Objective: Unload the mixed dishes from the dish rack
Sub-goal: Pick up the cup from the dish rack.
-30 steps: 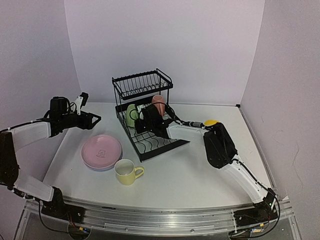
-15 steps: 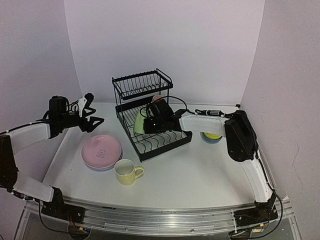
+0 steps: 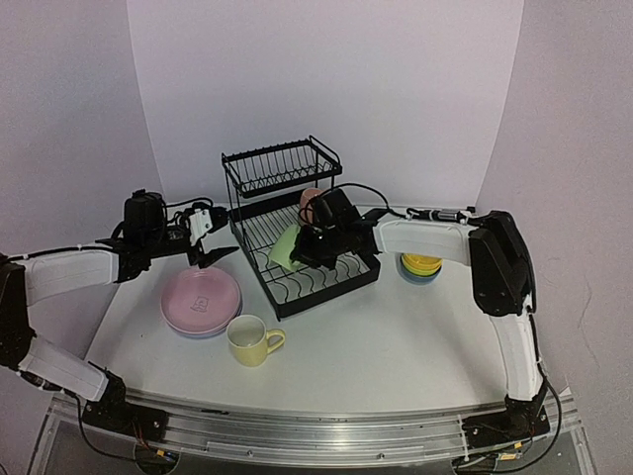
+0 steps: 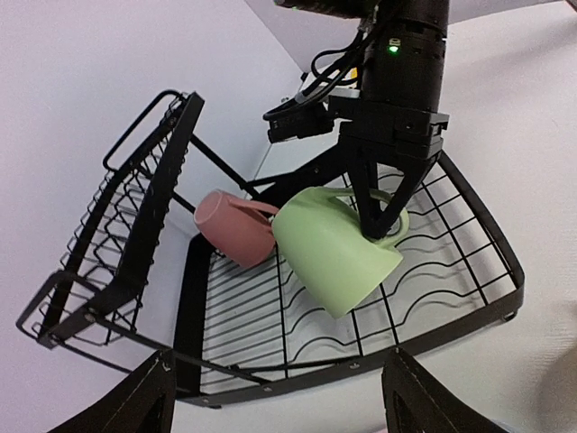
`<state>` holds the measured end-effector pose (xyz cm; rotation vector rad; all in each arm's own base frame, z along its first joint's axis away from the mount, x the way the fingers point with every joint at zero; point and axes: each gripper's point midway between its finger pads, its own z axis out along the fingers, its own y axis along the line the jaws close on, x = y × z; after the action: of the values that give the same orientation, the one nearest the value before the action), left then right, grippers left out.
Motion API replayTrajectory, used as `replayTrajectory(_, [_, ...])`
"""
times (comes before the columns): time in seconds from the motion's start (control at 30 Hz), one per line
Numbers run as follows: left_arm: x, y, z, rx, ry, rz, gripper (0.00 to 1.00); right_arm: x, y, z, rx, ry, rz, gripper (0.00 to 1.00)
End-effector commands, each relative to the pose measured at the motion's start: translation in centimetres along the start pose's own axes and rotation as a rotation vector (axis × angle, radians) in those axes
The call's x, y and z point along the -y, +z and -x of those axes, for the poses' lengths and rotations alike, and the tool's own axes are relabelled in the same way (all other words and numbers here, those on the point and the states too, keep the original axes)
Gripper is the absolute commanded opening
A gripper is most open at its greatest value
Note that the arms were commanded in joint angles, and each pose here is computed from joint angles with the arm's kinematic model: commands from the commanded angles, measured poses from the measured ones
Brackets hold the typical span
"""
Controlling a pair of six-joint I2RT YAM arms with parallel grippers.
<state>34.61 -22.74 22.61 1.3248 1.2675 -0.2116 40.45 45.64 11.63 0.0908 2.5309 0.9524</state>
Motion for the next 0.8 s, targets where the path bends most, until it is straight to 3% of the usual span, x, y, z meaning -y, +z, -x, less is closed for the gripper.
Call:
replayTrajectory(0.0, [0.5,1.5,2.1,0.086,0.233,0.072,0.77,-8.0,-7.8,4.3,0.104,0.087,0.263,0.0])
replayTrajectory(0.23, [1.8,4.7,2.1,0.124,0.315,0.06,0.75,-9.5,-10.6,4.4,0.104,0.139,0.34,0.0])
replayTrajectory(0.43, [-0.9,6.0,2.6,0.126,0.311,0.153,0.71,-10.1,-12.4,4.4,0.106,0.148,0.366,0.0])
replayTrajectory(0.77, [-2.3,7.2,3.4,0.15,0.364,0.228,0.6,-10.8,-13.6,4.3,0.102,0.123,0.394,0.0])
